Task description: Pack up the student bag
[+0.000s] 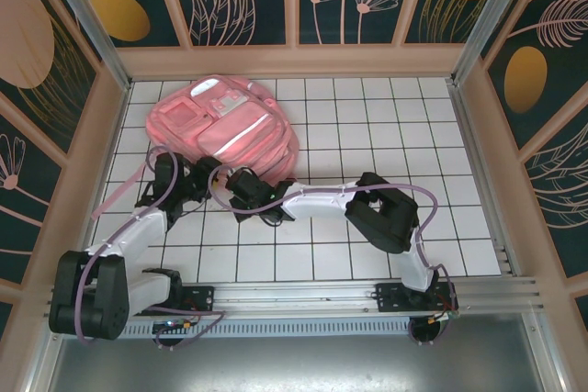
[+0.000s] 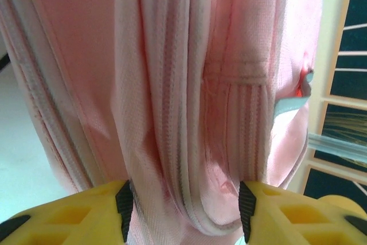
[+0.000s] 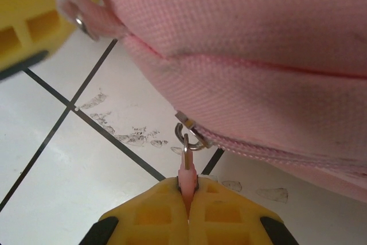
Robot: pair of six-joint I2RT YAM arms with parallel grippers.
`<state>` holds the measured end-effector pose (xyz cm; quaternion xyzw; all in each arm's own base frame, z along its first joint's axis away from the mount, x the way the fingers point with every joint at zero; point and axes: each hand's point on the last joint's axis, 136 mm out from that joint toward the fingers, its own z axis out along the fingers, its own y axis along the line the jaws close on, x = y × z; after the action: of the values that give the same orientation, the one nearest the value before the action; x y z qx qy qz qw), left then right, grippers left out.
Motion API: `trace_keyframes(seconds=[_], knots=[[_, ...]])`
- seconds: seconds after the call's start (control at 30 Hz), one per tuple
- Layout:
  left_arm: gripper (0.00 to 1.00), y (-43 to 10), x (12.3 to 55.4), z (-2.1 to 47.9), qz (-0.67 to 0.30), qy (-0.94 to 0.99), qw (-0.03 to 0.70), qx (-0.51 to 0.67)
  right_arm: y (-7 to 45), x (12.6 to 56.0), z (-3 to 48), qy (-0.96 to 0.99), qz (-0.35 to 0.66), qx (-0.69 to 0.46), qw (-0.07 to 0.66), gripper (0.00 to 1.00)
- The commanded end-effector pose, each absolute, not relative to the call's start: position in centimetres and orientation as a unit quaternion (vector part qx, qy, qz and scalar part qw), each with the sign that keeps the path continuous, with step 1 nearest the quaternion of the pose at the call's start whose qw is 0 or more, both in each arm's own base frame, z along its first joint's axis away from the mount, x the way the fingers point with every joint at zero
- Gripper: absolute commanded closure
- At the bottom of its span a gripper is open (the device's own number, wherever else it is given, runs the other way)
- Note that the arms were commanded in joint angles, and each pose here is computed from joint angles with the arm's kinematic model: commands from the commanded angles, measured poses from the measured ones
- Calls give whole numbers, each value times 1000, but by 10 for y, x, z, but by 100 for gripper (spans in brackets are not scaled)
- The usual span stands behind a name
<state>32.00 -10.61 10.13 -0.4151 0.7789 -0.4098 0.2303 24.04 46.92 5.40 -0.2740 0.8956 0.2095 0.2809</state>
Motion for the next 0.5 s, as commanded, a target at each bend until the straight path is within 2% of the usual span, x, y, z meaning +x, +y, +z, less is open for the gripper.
trace_keyframes(seconds=[0.0, 0.1, 0.17, 0.3, 0.47], knots=[[57, -116, 322, 97, -419, 767, 228, -429, 468, 244, 74, 891, 226, -262, 294, 100], [79, -115, 322, 92, -406, 769, 230, -436, 465, 244, 77, 890, 227, -259, 298, 100], [100, -111, 322, 90, -391, 775, 233, -439, 461, 246, 76, 892, 219, -256, 300, 100], [100, -97, 315, 86, -340, 792, 238, -448, 434, 261, 72, 903, 194, -233, 306, 100], [100, -89, 308, 84, -316, 798, 243, -451, 371, 299, 73, 913, 141, -198, 328, 100]])
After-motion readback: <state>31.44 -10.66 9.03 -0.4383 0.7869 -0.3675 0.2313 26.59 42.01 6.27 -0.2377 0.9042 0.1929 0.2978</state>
